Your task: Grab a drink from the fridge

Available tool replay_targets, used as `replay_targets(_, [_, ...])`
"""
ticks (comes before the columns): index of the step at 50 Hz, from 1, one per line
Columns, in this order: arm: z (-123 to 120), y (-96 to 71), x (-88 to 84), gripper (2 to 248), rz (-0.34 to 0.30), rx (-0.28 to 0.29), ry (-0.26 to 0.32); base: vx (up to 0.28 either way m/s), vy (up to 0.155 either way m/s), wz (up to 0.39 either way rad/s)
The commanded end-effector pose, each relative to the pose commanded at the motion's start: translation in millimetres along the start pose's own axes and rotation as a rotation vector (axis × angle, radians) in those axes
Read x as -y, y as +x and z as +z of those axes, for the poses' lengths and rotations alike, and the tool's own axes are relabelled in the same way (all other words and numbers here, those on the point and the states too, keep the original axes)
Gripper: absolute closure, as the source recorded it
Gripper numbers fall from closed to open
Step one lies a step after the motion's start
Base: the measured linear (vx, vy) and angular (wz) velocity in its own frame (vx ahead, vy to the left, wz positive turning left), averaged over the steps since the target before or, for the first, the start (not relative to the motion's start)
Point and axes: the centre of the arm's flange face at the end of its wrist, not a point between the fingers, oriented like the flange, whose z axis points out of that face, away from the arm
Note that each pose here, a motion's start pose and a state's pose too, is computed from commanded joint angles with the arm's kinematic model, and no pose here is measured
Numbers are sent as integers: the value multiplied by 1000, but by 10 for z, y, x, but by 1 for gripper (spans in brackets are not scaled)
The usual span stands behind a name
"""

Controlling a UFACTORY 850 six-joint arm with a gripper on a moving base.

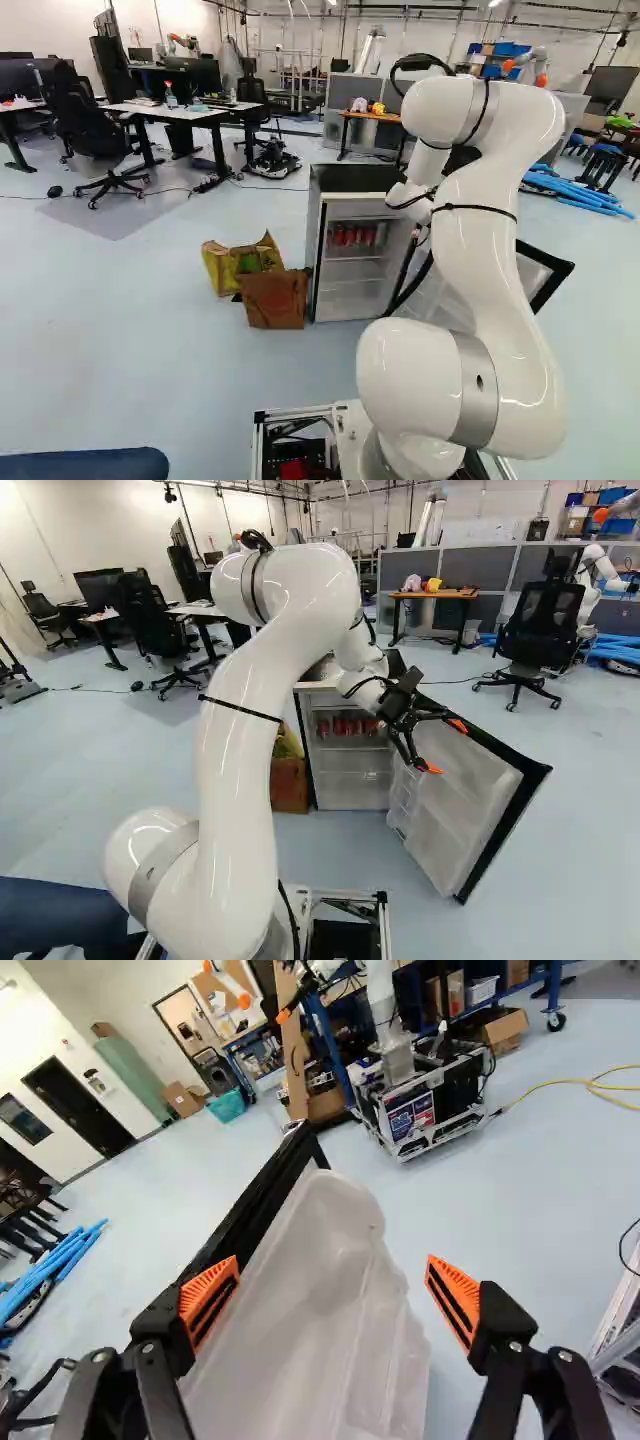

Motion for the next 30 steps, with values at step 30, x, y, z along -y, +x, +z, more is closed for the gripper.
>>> replay_targets(30, [-110,162,-389,3,-196,66,291,0,0,0])
